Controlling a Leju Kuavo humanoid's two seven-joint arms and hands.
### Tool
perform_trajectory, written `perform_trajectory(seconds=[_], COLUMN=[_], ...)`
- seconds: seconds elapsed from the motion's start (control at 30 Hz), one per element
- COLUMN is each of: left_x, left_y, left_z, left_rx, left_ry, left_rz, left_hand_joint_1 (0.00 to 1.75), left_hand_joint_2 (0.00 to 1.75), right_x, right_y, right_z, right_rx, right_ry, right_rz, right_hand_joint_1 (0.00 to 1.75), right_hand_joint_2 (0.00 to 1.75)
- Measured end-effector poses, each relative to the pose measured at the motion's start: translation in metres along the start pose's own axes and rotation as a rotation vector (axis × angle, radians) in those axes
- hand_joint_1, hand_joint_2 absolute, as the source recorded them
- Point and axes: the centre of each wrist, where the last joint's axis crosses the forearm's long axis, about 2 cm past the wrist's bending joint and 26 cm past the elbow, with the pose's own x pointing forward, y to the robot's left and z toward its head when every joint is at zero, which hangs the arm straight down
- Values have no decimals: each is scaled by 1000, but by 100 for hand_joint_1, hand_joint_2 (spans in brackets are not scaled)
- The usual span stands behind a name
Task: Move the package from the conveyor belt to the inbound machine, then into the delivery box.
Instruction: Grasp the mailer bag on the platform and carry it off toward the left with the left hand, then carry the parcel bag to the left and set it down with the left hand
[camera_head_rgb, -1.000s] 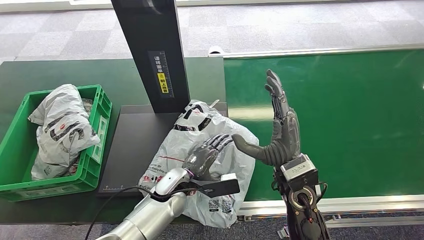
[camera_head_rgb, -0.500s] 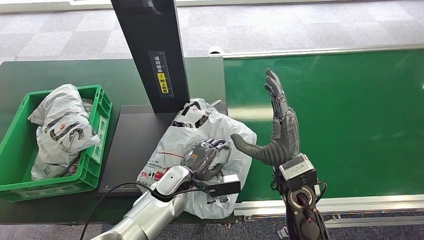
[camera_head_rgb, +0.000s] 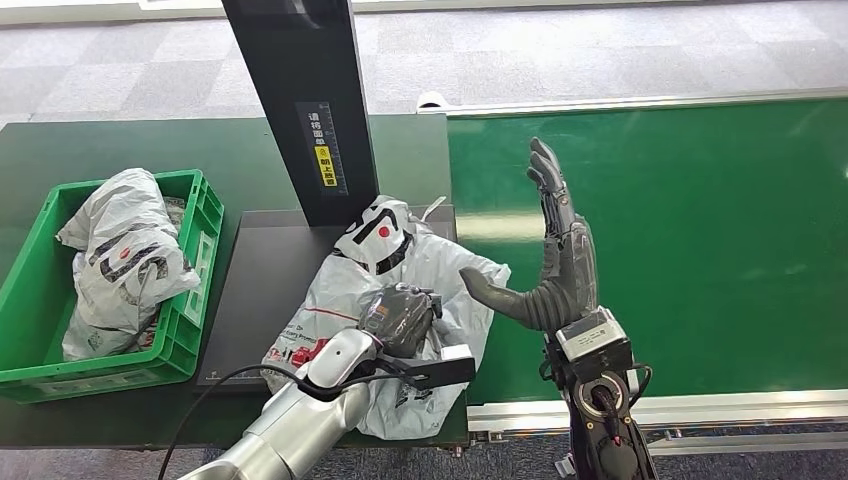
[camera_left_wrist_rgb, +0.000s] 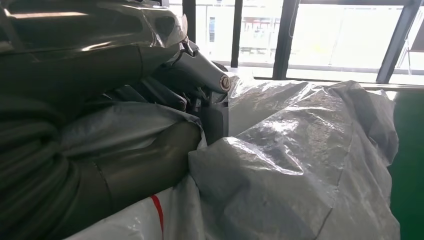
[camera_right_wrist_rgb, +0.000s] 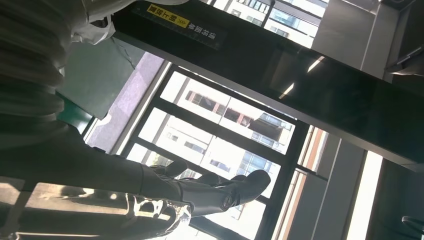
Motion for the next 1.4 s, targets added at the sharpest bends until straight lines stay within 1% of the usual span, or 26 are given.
perform_trajectory(seconds=[0.1,0.23,0.33,0.4,0.5,0.57,0.63,0.73,0.83,0.9,0.93,1.0,1.1,1.27,1.4], left_x=[-1,2,7,9,11,12,14,14,12,5,0,-19,-62,-147,-203], left_y=[-2,-1,11,20,27,32,44,73,105,126,135,149,165,190,200], left_z=[2,8,12,14,17,21,26,37,54,68,75,87,104,126,140], left_rx=[17,106,189,227,268,325,422,585,768,903,966,1066,1157,1210,1188], left_ry=[-21,-98,-145,-162,-182,-211,-247,-292,-330,-323,-301,-226,-81,182,375], left_rz=[36,189,271,284,290,307,336,360,348,322,309,294,277,210,142], left_hand_joint_1=[175,175,175,175,175,175,175,175,175,175,175,175,175,175,175], left_hand_joint_2=[175,175,175,175,175,175,175,175,175,175,175,175,175,175,175], right_x=[0,0,-1,-1,-1,-2,-2,-2,-2,-2,-2,-1,-1,-1,-1], right_y=[0,0,-1,-1,-1,-1,-2,-4,-6,-7,-8,-10,-13,-17,-16], right_z=[0,1,3,4,4,5,7,12,16,18,19,20,22,24,24], right_rx=[0,-2,-5,-7,-7,-11,-19,-35,-48,-55,-57,-63,-75,-83,-80], right_ry=[0,1,4,5,4,3,6,14,20,22,22,20,18,18,16], right_rz=[0,1,3,3,3,5,8,15,25,31,33,38,40,42,34], right_hand_joint_1=[0,0,0,0,0,0,0,0,0,0,0,0,0,0,0], right_hand_joint_2=[175,175,175,175,175,175,175,175,175,175,175,175,175,175,175])
